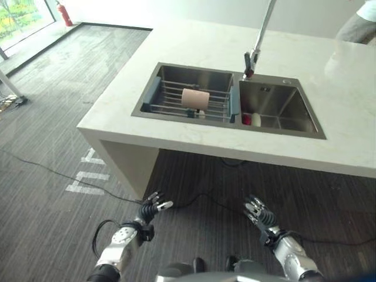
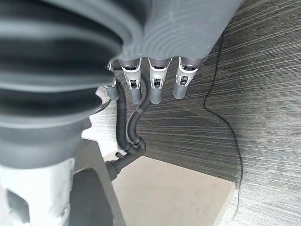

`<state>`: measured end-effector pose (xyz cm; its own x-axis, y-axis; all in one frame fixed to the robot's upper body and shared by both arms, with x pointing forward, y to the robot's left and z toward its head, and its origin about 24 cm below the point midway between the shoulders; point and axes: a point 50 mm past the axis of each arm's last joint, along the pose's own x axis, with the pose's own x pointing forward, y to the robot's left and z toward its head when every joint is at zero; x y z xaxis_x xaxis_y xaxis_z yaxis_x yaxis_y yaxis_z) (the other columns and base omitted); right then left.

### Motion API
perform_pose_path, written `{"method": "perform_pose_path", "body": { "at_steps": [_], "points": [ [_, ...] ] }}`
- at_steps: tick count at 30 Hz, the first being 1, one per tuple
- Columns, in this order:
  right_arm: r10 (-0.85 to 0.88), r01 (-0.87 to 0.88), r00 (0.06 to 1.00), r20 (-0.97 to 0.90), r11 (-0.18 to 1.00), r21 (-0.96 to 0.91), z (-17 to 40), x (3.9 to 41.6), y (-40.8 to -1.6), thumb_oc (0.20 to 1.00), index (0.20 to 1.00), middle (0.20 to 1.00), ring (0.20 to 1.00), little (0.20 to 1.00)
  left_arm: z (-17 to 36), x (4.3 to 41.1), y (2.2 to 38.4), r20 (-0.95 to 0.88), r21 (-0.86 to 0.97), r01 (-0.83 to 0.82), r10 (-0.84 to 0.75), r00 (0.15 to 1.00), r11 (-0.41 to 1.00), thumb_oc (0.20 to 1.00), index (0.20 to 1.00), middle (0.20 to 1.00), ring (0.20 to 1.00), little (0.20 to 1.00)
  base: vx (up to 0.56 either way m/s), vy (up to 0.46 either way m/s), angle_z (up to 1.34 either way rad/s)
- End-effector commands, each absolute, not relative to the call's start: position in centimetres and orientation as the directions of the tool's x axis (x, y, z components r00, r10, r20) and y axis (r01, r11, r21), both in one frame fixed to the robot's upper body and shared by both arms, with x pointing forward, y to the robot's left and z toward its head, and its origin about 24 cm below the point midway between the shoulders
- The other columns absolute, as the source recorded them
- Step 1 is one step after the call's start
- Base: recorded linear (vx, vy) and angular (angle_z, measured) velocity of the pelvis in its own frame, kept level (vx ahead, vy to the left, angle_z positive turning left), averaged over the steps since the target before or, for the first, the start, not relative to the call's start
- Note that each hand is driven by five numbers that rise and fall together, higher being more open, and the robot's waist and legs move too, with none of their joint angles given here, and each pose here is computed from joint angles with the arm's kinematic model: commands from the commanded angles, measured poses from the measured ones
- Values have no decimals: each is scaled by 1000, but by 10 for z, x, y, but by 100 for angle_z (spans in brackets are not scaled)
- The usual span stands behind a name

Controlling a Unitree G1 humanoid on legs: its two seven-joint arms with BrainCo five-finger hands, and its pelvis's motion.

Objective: Place the dishes in the dishwasher.

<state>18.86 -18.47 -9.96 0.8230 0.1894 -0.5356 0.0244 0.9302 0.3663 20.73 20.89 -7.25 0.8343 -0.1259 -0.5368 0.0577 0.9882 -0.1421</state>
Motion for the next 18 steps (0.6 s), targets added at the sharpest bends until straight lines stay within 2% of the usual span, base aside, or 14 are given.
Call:
{"method": "perform_pose_path", "body": {
  "at_steps": [1, 5, 11, 13, 14, 15, 18],
  "points": [
    [177, -28, 856, -485, 954, 299, -82, 209, -199, 1000, 1000, 1000, 1000, 1000, -53, 227, 198, -416, -159, 91, -151, 897, 983, 1000, 1000, 1000, 1000, 1000, 116, 7, 7],
    [146, -1, 847, -511, 962, 273, -85, 206, -217, 1000, 1000, 1000, 1000, 1000, -55, 224, 197, -421, -168, 93, -157, 893, 981, 1000, 1000, 1000, 1000, 1000, 248, 315, -37],
    [30, 124, 839, -543, 962, 245, -96, 195, -232, 1000, 1000, 1000, 1000, 1000, -56, 228, 196, -426, -150, 148, -199, 883, 978, 1000, 1000, 1000, 1000, 1000, 225, 545, -32],
    [-52, 250, 823, -565, 927, 280, -104, 181, -238, 1000, 1000, 1000, 1000, 1000, -55, 229, 197, -440, -115, 190, -222, 870, 975, 1000, 1000, 1000, 1000, 1000, 227, 529, -12],
    [-62, 281, 818, -572, 911, 303, -107, 175, -237, 1000, 1000, 1000, 1000, 1000, -55, 228, 200, -452, -88, 201, -219, 865, 976, 1000, 1000, 1000, 1000, 1000, 176, 447, 13],
    [-59, 297, 822, -566, 893, 338, -112, 169, -235, 1000, 1000, 1000, 1000, 1000, -55, 222, 218, -479, -29, 185, -176, 860, 982, 1000, 1000, 1000, 1000, 1000, 144, 381, 8],
    [-36, 277, 830, -557, 893, 355, -111, 173, -231, 1000, 1000, 1000, 1000, 1000, -55, 216, 233, -488, 7, 158, -135, 862, 987, 1000, 1000, 1000, 1000, 1000, 58, 156, -66]
  ]
}}
